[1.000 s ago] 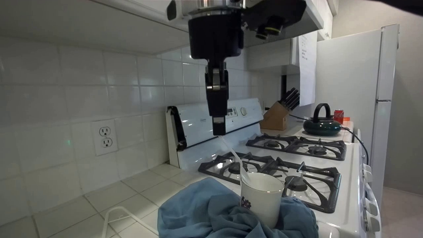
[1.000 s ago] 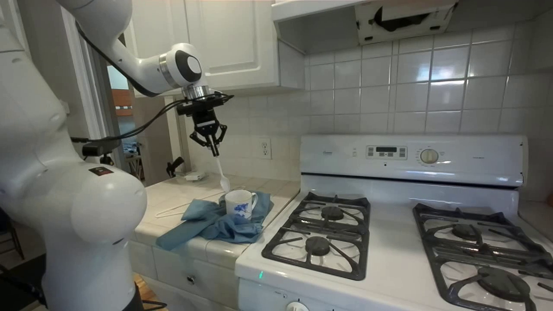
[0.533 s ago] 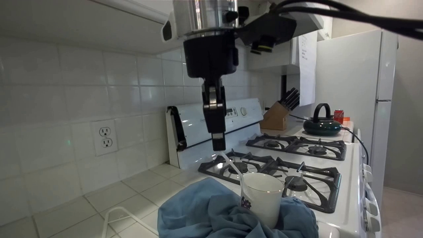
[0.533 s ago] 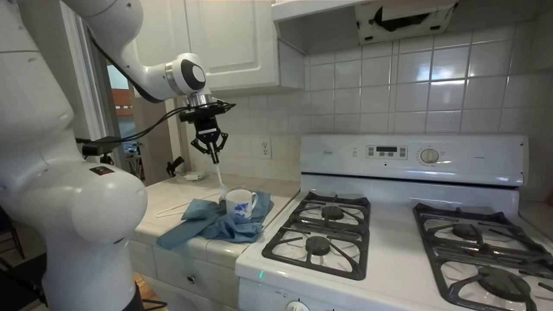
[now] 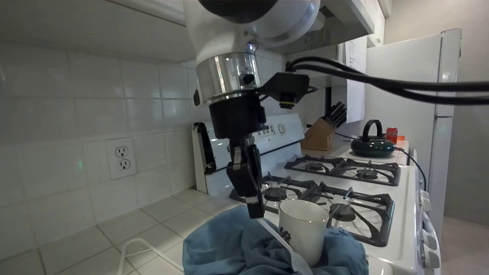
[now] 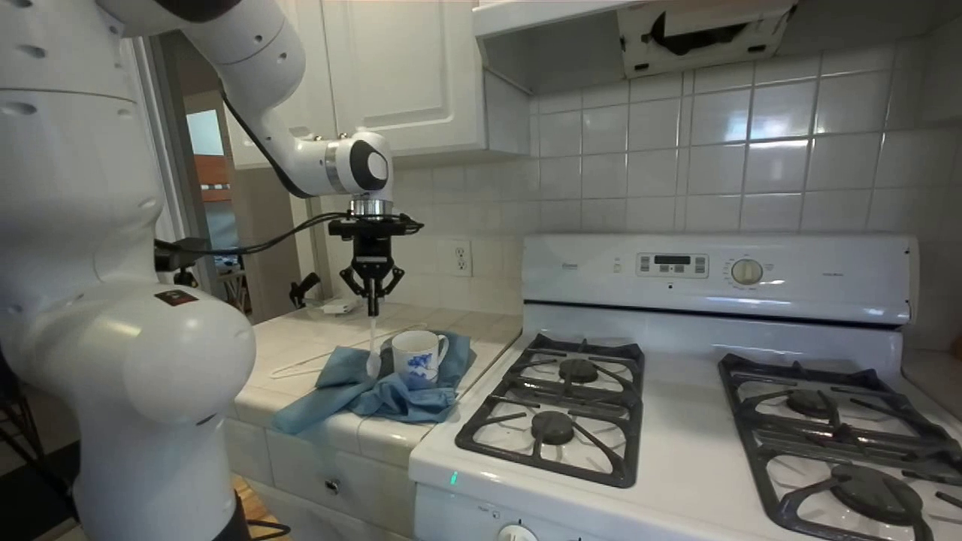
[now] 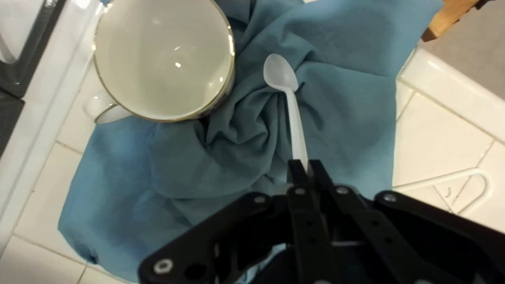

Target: Remove the spoon from the cup

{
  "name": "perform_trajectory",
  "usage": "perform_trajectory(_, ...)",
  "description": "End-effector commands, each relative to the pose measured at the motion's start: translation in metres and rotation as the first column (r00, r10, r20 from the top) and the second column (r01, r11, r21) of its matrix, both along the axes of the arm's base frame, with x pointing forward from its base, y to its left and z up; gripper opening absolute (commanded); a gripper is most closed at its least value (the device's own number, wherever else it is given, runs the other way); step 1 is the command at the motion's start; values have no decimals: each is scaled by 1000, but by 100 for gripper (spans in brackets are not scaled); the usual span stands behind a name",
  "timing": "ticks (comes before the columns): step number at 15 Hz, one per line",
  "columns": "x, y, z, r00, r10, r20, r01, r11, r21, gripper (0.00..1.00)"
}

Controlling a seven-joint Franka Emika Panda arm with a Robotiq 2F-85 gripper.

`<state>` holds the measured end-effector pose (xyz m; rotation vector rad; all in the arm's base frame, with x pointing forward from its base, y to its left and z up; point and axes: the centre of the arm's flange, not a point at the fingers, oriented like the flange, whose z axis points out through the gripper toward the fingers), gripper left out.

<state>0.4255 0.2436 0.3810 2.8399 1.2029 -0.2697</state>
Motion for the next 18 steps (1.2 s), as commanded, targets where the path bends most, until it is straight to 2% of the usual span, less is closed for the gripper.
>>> perform_trajectory(1, 24, 7, -4, 991, -106, -85, 112, 991, 69, 2)
perform_trajectory(3, 35, 2, -11, 986, -140, -87, 148, 985, 84, 2)
perform_trajectory(8, 56, -10, -44, 968, -221, -116, 228, 972, 51, 2)
perform_trajectory(17, 73, 3, -97, 941, -314, -123, 316, 949, -6, 2)
perform_trajectory(18, 74, 4, -100, 939, -317, -131, 318, 948, -13, 31)
